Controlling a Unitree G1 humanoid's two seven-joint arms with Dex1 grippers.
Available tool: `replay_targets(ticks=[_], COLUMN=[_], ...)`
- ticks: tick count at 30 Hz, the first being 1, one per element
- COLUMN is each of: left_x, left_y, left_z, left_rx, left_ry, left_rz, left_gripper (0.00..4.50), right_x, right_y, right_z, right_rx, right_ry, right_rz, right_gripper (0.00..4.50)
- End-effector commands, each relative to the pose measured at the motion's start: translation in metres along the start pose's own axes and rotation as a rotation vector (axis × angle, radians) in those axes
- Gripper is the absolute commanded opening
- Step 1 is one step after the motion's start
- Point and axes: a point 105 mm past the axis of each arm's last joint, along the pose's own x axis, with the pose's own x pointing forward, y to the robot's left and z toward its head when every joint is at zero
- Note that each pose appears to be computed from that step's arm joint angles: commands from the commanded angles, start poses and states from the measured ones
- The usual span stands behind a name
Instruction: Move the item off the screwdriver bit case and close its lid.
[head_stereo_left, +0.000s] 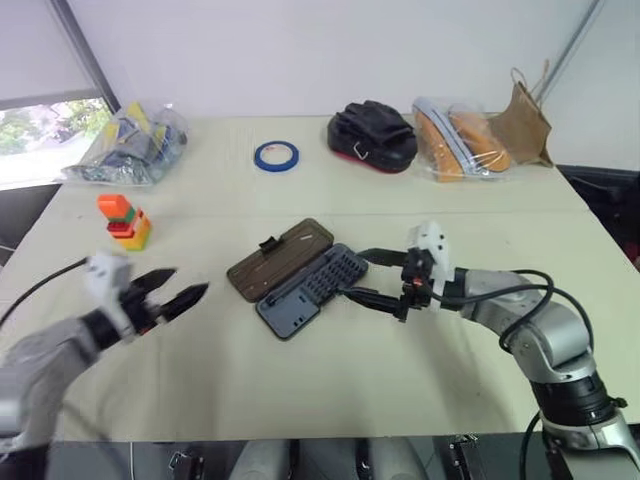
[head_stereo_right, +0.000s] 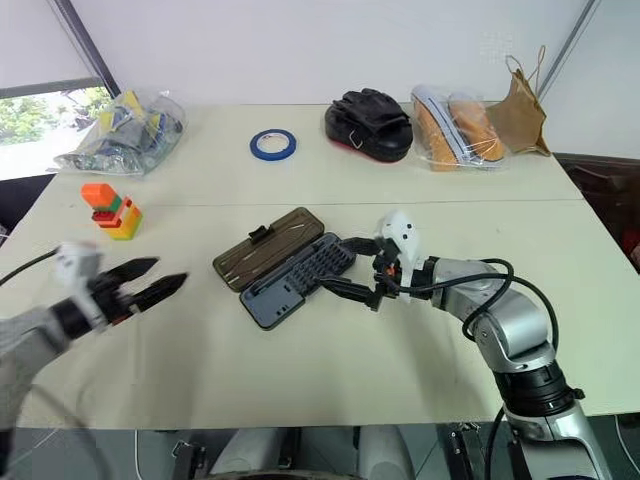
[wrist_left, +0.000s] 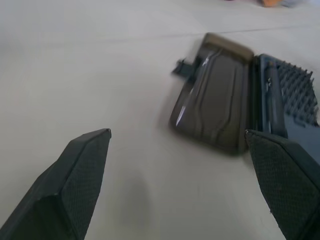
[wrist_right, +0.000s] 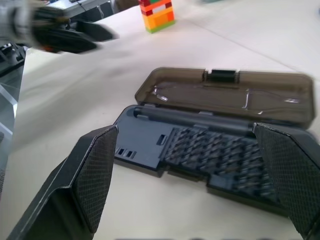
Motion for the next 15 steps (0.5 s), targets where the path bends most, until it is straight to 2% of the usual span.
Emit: replay_targets(ticks=[1, 5, 10, 13, 15], left_x=[0.035, 0.062, 0.079, 0.084, 0.087], left_y=[0.003, 0.007, 0.024, 0.032, 0.035], left_z=[-0.001, -0.008, -0.029, -0.031, -0.030], left_rx=[0.102, 0.187, 0.250, 0.259, 0.243], left_ry=[0.045, 0.124, 0.290, 0.335, 0.340], left_rz=[-0.039, -0.125, -0.214, -0.233, -0.239], left_gripper=[4.48, 4.48, 4.48, 4.48, 3.94], right_x=[-0.001, -0.001, -0.008, -0.012, -0.013], right_y=[0.013, 0.021, 0.036, 0.045, 0.047], right_z=[0.022, 0.028, 0.039, 0.043, 0.043], right_rx=[-0.065, -0.085, -0.106, -0.101, -0.097], right_ry=[-0.034, -0.025, -0.016, -0.013, -0.008], right_rz=[0.046, 0.045, 0.037, 0.036, 0.028], right_gripper=[4.50, 4.50, 4.50, 4.50, 4.50])
